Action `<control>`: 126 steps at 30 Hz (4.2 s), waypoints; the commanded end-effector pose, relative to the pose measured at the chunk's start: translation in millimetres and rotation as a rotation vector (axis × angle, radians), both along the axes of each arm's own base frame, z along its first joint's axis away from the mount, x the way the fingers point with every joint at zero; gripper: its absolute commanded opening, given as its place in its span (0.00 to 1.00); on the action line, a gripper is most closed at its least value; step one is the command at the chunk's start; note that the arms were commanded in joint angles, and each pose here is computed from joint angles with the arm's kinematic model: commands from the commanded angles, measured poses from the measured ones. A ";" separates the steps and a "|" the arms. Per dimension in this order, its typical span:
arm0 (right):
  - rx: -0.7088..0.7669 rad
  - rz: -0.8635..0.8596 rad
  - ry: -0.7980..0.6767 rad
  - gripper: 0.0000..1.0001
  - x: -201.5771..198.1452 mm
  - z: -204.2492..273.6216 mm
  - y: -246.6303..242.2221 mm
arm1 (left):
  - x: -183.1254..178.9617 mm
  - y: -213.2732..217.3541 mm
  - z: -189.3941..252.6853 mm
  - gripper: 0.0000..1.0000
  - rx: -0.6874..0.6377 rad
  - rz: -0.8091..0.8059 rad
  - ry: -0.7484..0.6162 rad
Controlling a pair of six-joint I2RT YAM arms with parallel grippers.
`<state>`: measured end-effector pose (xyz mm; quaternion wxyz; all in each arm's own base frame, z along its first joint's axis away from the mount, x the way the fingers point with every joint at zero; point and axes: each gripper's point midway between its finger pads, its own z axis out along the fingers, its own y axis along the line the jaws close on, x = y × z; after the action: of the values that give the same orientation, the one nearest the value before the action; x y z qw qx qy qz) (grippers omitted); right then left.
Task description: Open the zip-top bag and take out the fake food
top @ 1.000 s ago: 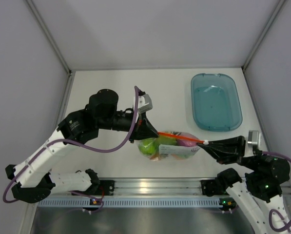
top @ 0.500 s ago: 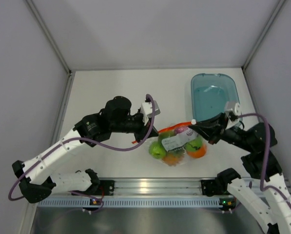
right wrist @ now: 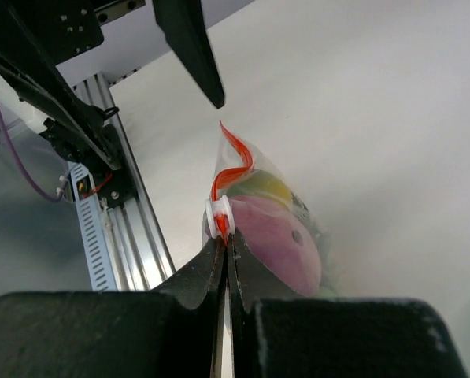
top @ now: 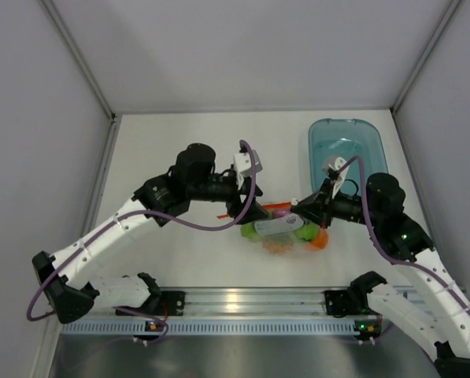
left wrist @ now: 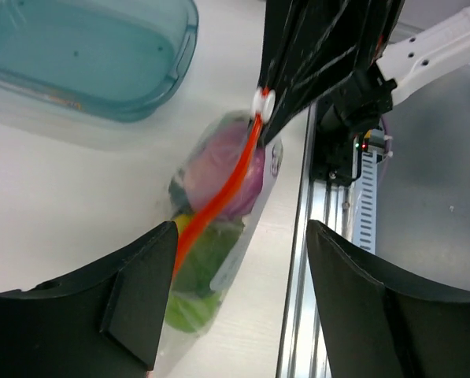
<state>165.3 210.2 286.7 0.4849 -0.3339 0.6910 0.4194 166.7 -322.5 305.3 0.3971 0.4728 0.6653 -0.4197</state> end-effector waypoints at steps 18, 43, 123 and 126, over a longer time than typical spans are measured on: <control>0.032 0.061 -0.146 0.00 -18.2 29.9 6.4 | -17.9 -67.4 59.7 0.52 -0.233 -0.432 -0.043; 0.077 -0.008 -0.173 0.00 -14.8 40.6 0.1 | -16.5 -75.8 33.4 0.00 -0.199 -0.440 0.028; 0.098 -0.118 -0.389 0.00 -67.9 89.8 -55.5 | -24.9 -63.0 4.5 0.61 -0.173 -0.324 0.040; 0.091 -0.117 -0.380 0.00 -65.2 87.7 -54.0 | -15.7 -61.9 8.0 0.62 -0.171 -0.254 0.026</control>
<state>91.6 154.1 353.0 0.6120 -0.3439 0.6151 0.3590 144.6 -383.0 285.2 0.3251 0.5228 0.5821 -0.5312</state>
